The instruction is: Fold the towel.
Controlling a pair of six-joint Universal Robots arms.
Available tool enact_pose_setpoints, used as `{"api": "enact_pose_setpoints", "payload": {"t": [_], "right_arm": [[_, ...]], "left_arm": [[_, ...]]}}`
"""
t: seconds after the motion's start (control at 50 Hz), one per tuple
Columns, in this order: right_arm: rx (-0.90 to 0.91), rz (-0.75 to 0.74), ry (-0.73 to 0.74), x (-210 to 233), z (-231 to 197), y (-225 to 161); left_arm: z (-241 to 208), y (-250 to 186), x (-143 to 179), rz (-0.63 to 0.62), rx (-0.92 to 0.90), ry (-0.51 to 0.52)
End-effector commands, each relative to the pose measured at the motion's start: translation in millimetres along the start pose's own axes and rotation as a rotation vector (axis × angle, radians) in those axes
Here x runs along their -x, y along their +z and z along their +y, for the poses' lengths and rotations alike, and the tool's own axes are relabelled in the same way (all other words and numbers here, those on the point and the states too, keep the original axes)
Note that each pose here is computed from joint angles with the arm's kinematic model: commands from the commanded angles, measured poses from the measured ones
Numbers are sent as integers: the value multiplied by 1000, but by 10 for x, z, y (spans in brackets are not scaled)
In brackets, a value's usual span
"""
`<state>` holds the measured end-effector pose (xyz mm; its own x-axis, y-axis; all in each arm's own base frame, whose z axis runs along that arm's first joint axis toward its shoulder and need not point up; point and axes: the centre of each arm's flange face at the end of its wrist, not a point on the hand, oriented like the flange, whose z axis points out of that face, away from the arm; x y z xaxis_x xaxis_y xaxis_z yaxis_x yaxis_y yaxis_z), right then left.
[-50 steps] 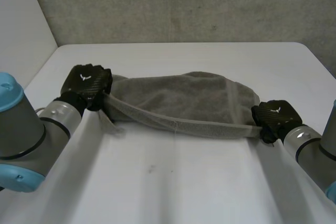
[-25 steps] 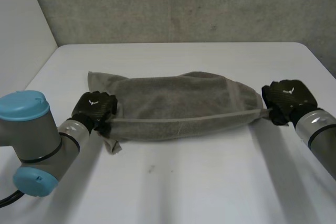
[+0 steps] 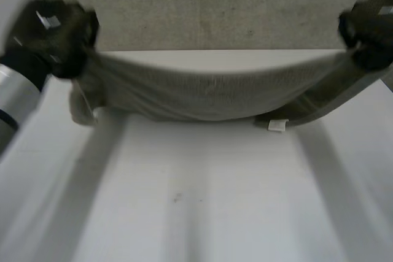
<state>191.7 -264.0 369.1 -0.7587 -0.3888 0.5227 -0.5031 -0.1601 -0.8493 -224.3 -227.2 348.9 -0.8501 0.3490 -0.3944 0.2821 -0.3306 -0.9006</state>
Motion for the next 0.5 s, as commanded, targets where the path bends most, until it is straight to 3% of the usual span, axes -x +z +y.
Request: {"api": "enact_pose_setpoints", "payload": {"t": [0.02, 0.12, 0.16, 0.32, 0.4, 0.5], "right_arm": [[-68, 44, -46, -234, -479, -249], [20, -4, -73, -208, -336, -160], [130, -84, -75, -83, -38, 77], [281, -254, -100, 394, 459, 510], [319, -250, -118, 484, 605, 712], [227, -104, -155, 389, 536, 1074]], "left_arm": [[-551, -132, 170, 30, -90, 18], [-190, 27, 245, 72, 71, -8], [184, 163, 212, 119, 201, -48], [1103, 501, 7, 225, 446, -97], [1334, 619, -46, 259, 486, -43], [1359, 865, 10, 259, 421, 40]]}}
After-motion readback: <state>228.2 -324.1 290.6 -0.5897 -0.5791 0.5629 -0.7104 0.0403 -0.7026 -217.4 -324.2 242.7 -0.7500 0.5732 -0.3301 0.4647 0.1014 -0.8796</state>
